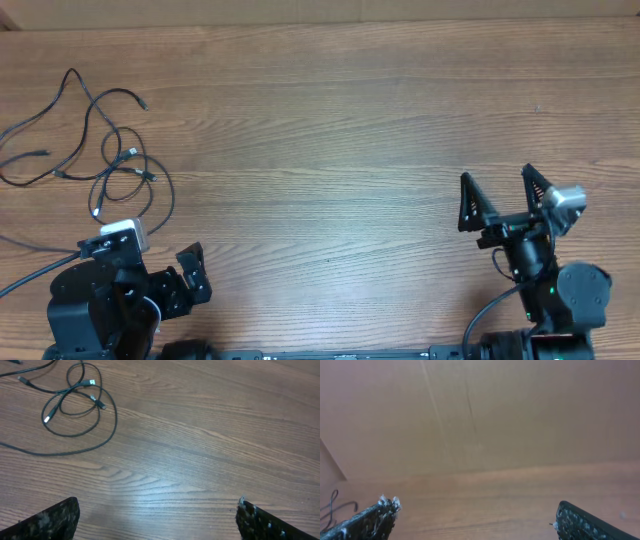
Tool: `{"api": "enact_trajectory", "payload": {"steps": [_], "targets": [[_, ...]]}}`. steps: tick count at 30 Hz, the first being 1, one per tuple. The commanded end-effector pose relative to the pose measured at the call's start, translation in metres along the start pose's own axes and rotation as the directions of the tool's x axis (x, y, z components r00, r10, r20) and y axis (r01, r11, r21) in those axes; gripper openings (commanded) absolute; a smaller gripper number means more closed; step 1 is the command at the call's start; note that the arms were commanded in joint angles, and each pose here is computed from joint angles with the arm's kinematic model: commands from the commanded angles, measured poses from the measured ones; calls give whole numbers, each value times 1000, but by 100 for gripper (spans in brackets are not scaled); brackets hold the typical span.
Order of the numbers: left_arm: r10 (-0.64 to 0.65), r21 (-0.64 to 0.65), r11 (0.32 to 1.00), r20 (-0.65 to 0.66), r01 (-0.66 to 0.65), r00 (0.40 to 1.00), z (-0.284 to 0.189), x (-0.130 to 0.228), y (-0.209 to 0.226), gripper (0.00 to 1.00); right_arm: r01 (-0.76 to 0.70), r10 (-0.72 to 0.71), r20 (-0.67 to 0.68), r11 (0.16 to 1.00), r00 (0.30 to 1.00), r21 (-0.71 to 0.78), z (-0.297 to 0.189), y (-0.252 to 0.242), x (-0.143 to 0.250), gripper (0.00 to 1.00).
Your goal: Untangle cables
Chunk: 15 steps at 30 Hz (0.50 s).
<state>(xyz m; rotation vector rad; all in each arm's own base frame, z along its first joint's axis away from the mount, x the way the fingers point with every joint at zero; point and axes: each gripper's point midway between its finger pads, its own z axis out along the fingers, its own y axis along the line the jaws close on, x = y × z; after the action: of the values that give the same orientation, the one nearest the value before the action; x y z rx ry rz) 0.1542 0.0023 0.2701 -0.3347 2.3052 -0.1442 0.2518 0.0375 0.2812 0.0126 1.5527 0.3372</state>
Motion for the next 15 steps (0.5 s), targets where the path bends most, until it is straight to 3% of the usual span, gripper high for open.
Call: {"api": "enact_trajectory", "payload": {"steps": [1, 15], "targets": [[-11, -7, 1000, 2, 11, 1000, 0, 1, 1, 100, 12, -12, 28, 1000, 1000, -22, -3, 2, 9, 100], [-11, -8, 1000, 1, 11, 1000, 0, 1, 1, 100, 55, -40, 231, 997, 972, -59, -17, 2, 19, 100]]}}
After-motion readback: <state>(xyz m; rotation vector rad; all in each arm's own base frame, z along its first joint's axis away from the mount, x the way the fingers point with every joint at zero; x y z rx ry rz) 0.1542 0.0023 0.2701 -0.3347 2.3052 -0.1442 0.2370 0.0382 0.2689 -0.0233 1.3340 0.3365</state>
